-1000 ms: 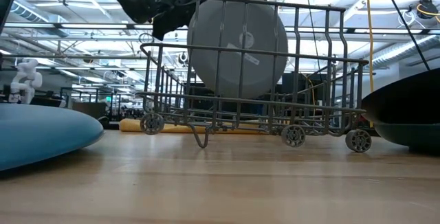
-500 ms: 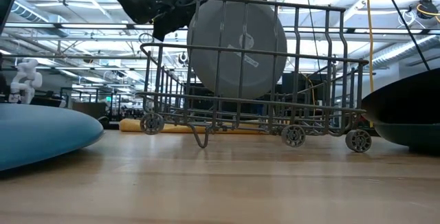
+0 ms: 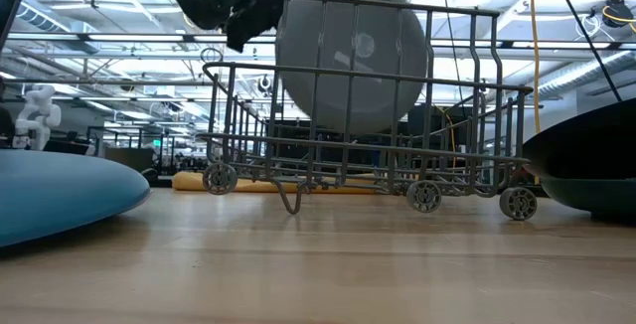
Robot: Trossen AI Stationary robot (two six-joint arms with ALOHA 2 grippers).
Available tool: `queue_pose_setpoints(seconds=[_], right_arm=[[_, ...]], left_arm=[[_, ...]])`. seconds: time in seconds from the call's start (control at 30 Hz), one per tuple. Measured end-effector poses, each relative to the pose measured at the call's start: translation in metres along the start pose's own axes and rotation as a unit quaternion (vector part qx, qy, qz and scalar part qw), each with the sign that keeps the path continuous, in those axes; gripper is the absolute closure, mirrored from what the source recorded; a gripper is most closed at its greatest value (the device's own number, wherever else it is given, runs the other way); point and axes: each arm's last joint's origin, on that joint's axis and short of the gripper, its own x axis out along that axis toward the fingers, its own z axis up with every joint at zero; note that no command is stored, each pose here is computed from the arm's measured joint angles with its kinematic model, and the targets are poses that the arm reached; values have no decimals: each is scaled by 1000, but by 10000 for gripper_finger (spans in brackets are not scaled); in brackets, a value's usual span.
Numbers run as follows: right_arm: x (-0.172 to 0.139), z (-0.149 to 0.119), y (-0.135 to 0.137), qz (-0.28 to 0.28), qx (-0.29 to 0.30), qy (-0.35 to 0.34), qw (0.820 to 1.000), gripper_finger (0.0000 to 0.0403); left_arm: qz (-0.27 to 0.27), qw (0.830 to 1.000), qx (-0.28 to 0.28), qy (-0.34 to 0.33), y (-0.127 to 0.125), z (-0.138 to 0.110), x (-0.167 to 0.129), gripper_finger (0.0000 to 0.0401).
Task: Sort dishes
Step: Put the gray plate into the dish rack
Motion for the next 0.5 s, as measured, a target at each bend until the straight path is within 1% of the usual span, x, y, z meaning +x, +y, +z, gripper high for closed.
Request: queue_pose_setpoints(seconds=[0.23, 0.5], right_arm=[[0, 0, 0, -1, 1, -1, 1000, 378], [0, 0, 0, -1, 0, -1, 1000, 378]], left_arm=[[1, 999, 33, 0, -10, 21, -1, 401], [1, 999, 52, -1, -13, 29, -1, 401]])
